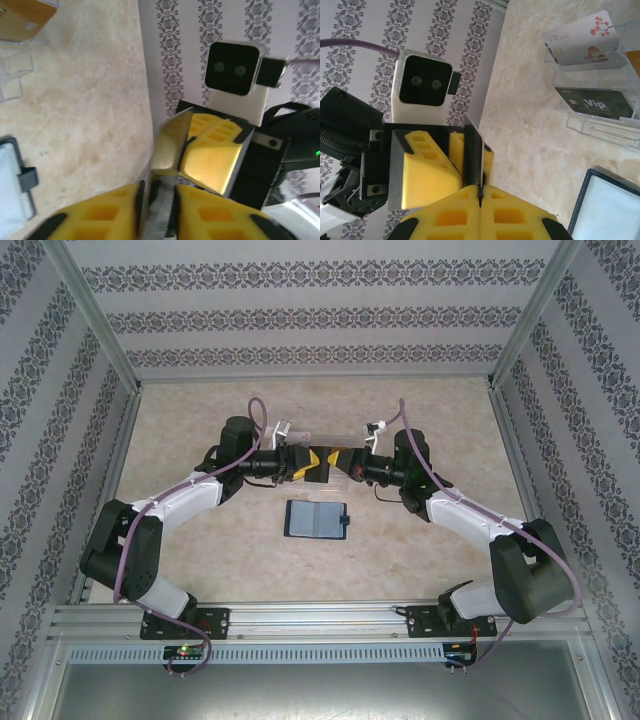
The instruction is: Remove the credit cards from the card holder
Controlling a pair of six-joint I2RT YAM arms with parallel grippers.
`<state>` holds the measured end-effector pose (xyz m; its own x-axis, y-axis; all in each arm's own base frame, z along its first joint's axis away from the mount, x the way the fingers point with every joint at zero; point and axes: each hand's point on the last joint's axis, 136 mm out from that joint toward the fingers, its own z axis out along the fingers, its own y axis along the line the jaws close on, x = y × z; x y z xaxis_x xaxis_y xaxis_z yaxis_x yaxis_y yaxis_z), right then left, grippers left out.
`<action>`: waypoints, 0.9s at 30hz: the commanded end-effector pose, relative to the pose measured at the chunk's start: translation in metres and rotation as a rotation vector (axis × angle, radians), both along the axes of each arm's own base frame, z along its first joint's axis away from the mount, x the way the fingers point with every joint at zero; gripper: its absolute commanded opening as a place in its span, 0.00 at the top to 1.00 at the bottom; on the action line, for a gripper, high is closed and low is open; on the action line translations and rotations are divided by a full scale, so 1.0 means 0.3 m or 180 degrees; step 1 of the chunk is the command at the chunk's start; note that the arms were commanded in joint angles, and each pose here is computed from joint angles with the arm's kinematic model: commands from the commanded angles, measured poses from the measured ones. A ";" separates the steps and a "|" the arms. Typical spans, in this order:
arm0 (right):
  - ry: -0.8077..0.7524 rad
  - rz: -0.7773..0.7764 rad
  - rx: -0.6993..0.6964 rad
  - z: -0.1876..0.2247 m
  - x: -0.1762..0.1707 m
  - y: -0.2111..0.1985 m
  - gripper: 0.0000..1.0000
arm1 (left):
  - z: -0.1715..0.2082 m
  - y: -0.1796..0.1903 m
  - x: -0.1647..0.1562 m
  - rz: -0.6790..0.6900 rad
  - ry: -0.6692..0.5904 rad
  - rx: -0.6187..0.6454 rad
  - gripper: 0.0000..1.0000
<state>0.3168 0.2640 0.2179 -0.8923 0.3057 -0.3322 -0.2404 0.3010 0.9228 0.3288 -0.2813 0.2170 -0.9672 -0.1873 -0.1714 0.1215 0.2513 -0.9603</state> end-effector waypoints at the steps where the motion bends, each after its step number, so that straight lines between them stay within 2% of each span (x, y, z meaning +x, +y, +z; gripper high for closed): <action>1: -0.0019 0.0007 0.0099 0.015 0.001 -0.007 1.00 | 0.080 -0.003 -0.005 -0.0054 -0.0235 -0.0210 0.92; 2: 0.0015 -0.0005 0.0111 0.014 0.003 -0.008 1.00 | 0.080 -0.001 -0.003 -0.0035 -0.0246 -0.0211 0.99; 3: 0.0050 -0.0008 0.0120 0.010 0.002 -0.008 0.97 | 0.083 0.002 -0.001 -0.0010 -0.0249 -0.0209 1.00; 7: 0.0204 -0.0113 0.0233 0.009 -0.001 -0.015 0.62 | 0.104 0.017 0.016 0.0186 -0.0251 -0.0221 1.00; 9: 0.0264 -0.0148 0.0299 0.016 -0.014 -0.010 0.55 | 0.119 0.027 0.025 0.0311 -0.0222 -0.0267 1.00; 13: 0.0322 -0.0181 0.0349 0.034 -0.034 0.012 0.53 | 0.141 0.045 0.039 0.0519 -0.0169 -0.0348 1.00; 17: 0.0361 -0.0111 0.0465 0.058 -0.036 0.052 0.55 | 0.147 0.055 0.044 0.0623 -0.0100 -0.0386 1.00; 27: 0.0264 -0.0014 0.0556 0.118 0.008 0.095 0.71 | 0.130 0.058 0.034 0.0622 0.0007 -0.0356 1.00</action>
